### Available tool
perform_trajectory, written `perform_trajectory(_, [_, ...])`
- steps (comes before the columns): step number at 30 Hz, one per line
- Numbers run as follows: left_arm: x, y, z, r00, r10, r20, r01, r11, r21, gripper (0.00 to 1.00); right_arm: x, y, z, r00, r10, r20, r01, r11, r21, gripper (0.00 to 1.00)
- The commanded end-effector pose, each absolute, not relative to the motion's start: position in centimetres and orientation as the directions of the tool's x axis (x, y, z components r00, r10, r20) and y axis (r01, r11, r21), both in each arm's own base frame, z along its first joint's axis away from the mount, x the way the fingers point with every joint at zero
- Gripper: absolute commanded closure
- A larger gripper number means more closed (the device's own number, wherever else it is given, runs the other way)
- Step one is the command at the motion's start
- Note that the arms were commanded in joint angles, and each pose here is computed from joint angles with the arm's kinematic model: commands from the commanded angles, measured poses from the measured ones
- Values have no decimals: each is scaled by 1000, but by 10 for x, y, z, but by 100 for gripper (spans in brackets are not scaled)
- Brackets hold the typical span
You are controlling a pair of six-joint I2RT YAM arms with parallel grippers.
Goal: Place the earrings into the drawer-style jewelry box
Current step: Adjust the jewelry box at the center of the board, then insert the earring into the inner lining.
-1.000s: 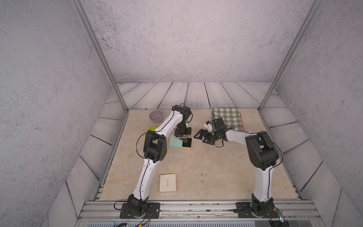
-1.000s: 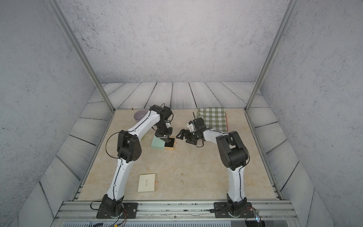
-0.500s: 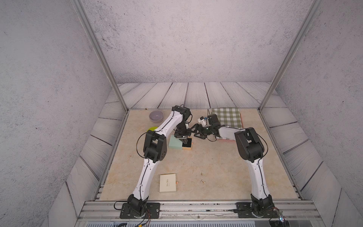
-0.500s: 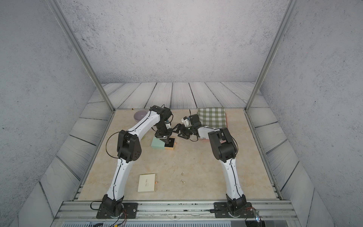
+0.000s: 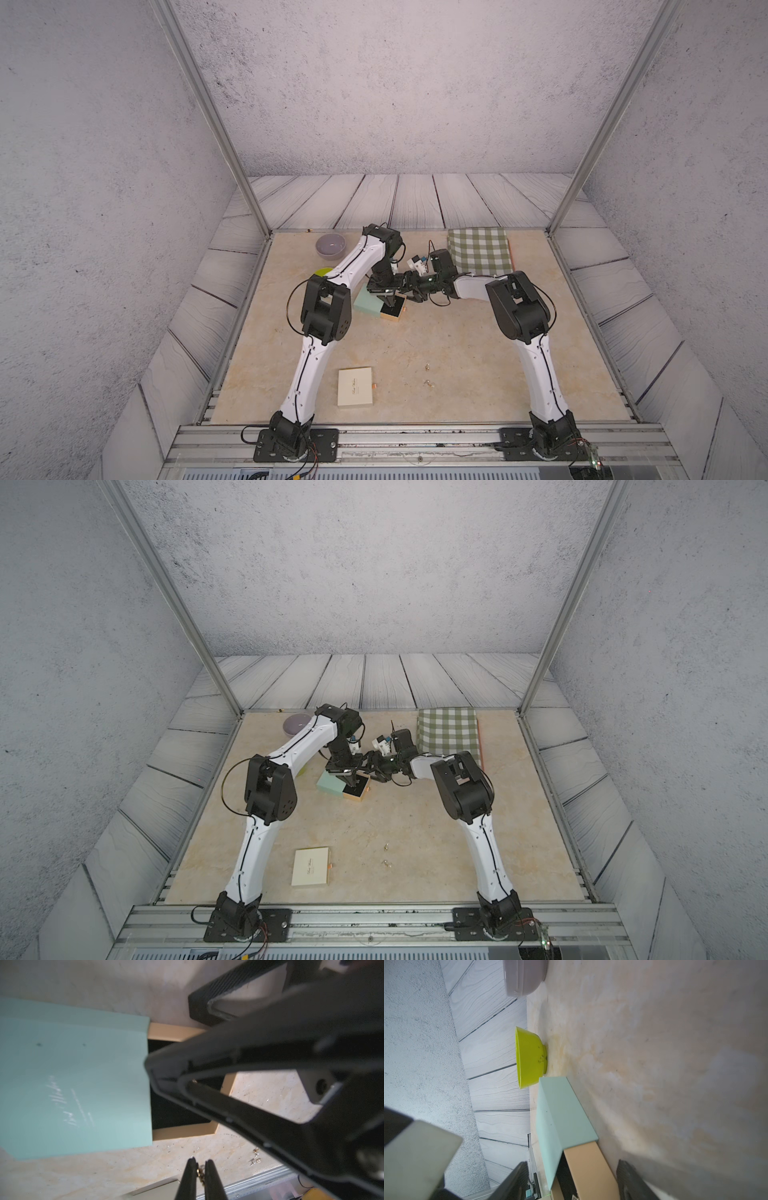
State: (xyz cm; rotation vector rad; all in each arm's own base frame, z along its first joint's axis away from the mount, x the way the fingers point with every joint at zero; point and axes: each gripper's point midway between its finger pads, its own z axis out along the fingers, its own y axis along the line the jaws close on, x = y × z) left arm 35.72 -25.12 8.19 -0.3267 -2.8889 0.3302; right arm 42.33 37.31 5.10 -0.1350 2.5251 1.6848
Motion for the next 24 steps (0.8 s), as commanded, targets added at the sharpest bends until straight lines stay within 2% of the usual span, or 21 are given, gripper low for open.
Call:
perform_trajectory(1, [351, -247, 97, -952, 253, 175, 206, 947, -248, 100, 416, 367, 50, -995, -7, -98, -93, 397, 913, 30])
perform_trajectory(4, [348, -245, 97, -952, 243, 188, 197, 952, -237, 100, 417, 361, 62, -992, -2, -123, -113, 405, 907, 29])
perform_trajectory(7, [346, -240, 95, -953, 230, 198, 191, 962, -196, 100, 414, 349, 74, -987, -2, -159, -142, 466, 873, 24])
perform_trajectory(14, [343, -248, 85, -950, 233, 206, 202, 966, -160, 100, 382, 298, 73, -976, -37, -213, -182, 675, 715, 0])
perform_trajectory(20, [346, -252, 79, -949, 218, 228, 184, 970, -160, 100, 362, 263, 71, -975, -41, -218, -175, 749, 640, 1])
perform_trajectory(24, [352, -243, 77, -950, 213, 227, 199, 976, -86, 100, 358, 260, 75, -973, -47, -226, -183, 751, 634, 1])
